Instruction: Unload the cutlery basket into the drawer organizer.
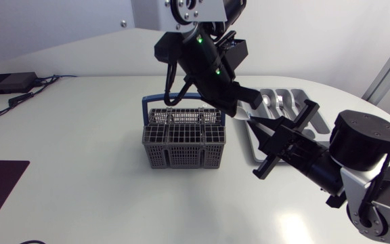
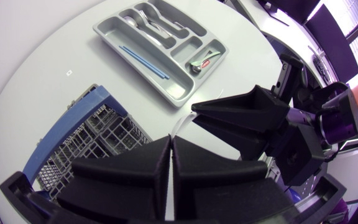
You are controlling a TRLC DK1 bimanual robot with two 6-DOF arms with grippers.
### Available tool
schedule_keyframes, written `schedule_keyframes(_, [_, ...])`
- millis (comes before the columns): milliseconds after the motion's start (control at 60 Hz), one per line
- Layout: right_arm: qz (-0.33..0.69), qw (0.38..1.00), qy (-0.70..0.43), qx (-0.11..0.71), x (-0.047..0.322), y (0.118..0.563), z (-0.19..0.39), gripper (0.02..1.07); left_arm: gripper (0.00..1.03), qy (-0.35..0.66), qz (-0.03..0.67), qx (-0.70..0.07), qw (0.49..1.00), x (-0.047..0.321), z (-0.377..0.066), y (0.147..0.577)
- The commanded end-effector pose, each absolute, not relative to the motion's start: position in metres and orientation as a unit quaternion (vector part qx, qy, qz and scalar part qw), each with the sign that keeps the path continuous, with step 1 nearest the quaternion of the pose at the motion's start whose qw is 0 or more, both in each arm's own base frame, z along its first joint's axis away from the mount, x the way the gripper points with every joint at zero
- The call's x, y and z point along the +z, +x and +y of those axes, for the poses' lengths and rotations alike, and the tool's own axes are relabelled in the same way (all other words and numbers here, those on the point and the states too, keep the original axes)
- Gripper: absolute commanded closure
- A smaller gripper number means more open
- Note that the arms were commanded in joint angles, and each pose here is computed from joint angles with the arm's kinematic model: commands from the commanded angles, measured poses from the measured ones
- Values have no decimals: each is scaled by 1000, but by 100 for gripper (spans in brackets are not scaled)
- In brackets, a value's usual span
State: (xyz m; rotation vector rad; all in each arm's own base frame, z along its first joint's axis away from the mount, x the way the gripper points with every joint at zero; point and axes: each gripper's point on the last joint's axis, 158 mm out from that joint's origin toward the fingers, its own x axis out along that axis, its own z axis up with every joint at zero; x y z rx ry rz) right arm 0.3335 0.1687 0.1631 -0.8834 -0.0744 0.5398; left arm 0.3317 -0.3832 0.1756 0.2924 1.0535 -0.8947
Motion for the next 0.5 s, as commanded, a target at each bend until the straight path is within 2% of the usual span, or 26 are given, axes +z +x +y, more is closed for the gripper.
schedule_keyframes(0, [-26,861,-430,269,147,328,169,97,98,113,486,-414,761,181,-390,334])
schedule_keyframes(83, [-27,860,-429,273,146,326,169,97,73,106,481,-421,762,188,-391,333])
schedule_keyframes(133, [-27,860,-427,277,145,324,168,97,52,101,469,-423,769,197,-391,337])
schedule_keyframes(183, [-28,861,-424,279,146,324,166,97,40,96,460,-422,775,204,-388,341])
schedule_keyframes(217, [-27,861,-424,280,145,323,165,97,27,92,451,-421,782,212,-386,346])
schedule_keyframes(267, [-27,860,-422,284,144,323,161,97,14,85,440,-419,790,221,-381,352])
schedule_keyframes(317, [-28,861,-418,290,143,321,157,97,6,80,426,-416,799,230,-376,359])
schedule_keyframes(483, [-8,863,-402,306,137,323,133,97,5,68,395,-388,830,248,-345,381])
